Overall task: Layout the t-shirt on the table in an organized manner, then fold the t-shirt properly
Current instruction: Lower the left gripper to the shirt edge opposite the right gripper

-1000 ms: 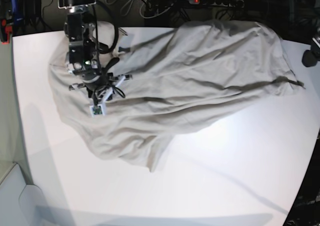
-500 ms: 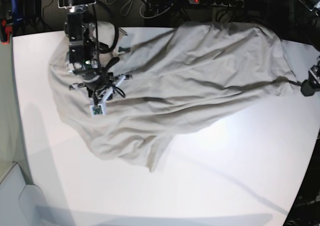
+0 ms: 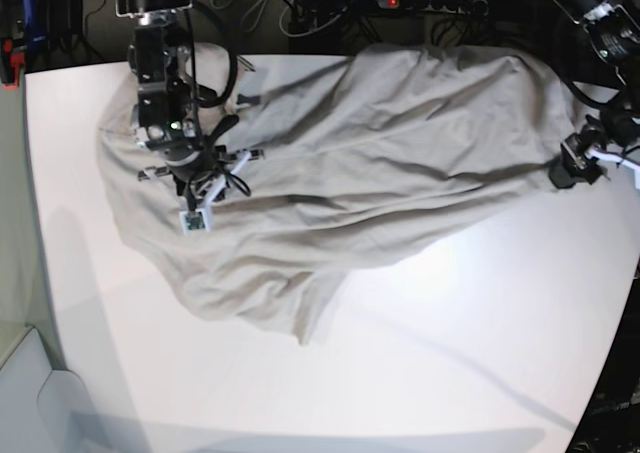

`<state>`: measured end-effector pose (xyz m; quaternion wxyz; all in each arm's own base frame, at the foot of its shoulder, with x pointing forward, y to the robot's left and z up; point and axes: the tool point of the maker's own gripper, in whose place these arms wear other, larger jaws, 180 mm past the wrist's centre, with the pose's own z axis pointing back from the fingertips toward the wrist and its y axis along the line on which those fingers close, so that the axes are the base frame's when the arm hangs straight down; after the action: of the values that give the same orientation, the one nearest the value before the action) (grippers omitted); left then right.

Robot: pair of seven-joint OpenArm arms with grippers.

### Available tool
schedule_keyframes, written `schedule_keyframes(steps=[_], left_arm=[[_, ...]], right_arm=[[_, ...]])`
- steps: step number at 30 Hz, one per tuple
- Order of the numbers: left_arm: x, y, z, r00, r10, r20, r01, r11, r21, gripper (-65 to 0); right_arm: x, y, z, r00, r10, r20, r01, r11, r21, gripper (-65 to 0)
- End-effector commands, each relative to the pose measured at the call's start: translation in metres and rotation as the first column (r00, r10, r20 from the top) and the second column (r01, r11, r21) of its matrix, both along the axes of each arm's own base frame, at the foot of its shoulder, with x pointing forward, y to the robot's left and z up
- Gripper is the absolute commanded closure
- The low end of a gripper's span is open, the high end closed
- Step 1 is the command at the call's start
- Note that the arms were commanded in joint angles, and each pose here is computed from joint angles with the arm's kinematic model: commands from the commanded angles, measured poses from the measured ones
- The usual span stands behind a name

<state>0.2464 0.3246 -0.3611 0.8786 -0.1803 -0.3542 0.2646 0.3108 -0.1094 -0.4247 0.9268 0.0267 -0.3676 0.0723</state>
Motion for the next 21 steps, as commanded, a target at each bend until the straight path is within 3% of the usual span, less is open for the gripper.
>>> schedule_keyframes(steps=[1,4,9,14,21], left_arm=[[0.009,0.005,0.014,0.999,0.002,0.053,-0.003,1.0,0.018,-59.7],[0.017,0.009,0.02,0.994,0.03,0.104,-0.032,0.999,0.019,-53.7],[0.015,0.006,-0.013,0.99,0.119,0.081,-0.11,0.989,-0.1,-44.2],[0.009,0.002,-0.042,0.977,0.21,0.038,-0.196,0.954,-0.227,-43.8],[0.009,0.003,-0.042,0.976,0.214,0.04,-0.199,0.952,-0.235,-43.8]], right_arm=[[0.01,0.0,0.011,0.999,-0.006,0.045,0.005,1.0,0.004,0.0],[0.01,0.0,0.011,0.999,-0.006,0.045,0.005,1.0,0.004,0.0],[0.01,0.001,0.011,0.999,-0.004,0.045,0.004,1.0,0.006,0.0],[0.01,0.0,0.011,0.999,-0.004,0.045,0.004,1.0,0.004,0.0],[0.009,0.0,0.01,0.999,-0.004,0.042,0.004,1.0,0.003,0.0]])
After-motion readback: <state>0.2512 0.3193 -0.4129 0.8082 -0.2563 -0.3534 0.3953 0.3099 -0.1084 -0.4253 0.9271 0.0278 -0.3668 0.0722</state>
